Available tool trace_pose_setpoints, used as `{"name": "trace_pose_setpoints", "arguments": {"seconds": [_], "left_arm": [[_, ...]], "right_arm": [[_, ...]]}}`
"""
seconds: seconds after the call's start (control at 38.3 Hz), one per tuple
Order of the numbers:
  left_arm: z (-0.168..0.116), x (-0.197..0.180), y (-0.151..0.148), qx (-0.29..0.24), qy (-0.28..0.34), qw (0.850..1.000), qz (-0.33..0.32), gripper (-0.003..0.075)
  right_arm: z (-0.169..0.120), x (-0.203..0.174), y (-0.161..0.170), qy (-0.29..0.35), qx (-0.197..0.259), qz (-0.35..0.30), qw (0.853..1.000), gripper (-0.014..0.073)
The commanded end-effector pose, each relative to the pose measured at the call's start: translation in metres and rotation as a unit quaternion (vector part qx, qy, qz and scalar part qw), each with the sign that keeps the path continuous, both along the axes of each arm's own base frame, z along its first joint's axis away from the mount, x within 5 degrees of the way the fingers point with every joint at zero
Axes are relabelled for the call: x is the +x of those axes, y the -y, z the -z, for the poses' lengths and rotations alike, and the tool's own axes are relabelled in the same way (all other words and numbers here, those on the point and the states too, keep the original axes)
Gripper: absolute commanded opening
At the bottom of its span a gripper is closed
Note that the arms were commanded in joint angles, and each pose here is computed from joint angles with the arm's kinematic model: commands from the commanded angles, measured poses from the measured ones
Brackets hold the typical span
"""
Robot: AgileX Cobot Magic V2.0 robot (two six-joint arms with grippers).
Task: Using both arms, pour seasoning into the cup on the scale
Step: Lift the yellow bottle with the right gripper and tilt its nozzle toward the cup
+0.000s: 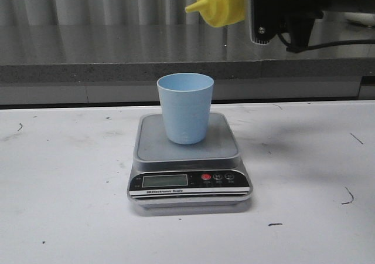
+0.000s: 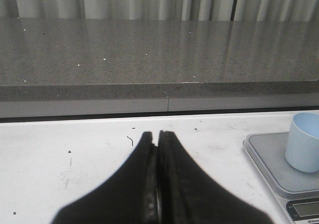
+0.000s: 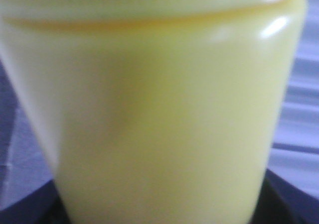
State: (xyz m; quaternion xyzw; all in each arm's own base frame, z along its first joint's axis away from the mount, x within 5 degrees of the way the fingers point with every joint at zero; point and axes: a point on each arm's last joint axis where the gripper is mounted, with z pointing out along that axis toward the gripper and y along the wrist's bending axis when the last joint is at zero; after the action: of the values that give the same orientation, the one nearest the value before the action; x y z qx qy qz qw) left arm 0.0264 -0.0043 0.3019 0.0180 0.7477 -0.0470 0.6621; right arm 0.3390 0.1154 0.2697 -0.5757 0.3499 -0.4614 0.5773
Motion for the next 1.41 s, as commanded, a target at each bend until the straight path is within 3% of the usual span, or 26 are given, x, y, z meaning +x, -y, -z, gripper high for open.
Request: {"name": "trace_pose_setpoints", "arguments": {"seconds": [0.0,0.1,0.31,0.6,0.76,1.05,1.12,1.2,1.28,1.38], "left_arm": [[-0.015,0.000,0.000,-0.013,0.049,0.999,-0.001,-0.0020],[-0.015,0.000,0.000,-0.013,0.049,0.999,-0.001,-0.0020],[-0.015,0.000,0.000,-0.013,0.049,0.999,-0.001,-0.0020],[-0.015,0.000,0.000,-0.013,0.049,0.999,-0.001,-0.0020],[-0.015,0.000,0.000,-0.013,0.049,0.999,-0.001,-0.0020],[-0.015,0.000,0.000,-0.013,0.049,0.999,-0.001,-0.0020],[-0.015,0.000,0.000,-0.013,0.049,0.999,-0.001,-0.0020],[-0.015,0.000,0.000,-0.013,0.049,0.999,-0.001,-0.0020],[-0.015,0.000,0.000,-0.013,0.049,0.999,-0.001,-0.0020],[-0.015,0.000,0.000,-0.013,0.049,0.999,-0.001,-0.0020]], "right_arm": [[-0.054,-0.001,0.000,0.154,-0.044,0.009,0.987,0.0151],[-0.066,0.002,-0.001,0.185,-0.075,0.021,0.980,0.0151],[-0.075,0.003,-0.002,0.203,-0.086,0.021,0.975,0.0151],[-0.065,0.007,-0.004,0.166,-0.159,0.023,0.973,0.0151],[-0.062,0.008,-0.004,0.150,-0.167,0.021,0.974,0.0151],[-0.068,0.006,-0.003,0.179,-0.153,0.026,0.972,0.0151],[-0.072,0.005,-0.002,0.196,-0.127,0.035,0.972,0.0151],[-0.077,0.004,0.001,0.202,-0.062,0.038,0.977,0.0151],[-0.083,0.003,0.007,0.195,0.061,0.037,0.978,0.0151],[-0.088,0.001,0.017,0.185,0.235,0.049,0.953,0.0151]]}}
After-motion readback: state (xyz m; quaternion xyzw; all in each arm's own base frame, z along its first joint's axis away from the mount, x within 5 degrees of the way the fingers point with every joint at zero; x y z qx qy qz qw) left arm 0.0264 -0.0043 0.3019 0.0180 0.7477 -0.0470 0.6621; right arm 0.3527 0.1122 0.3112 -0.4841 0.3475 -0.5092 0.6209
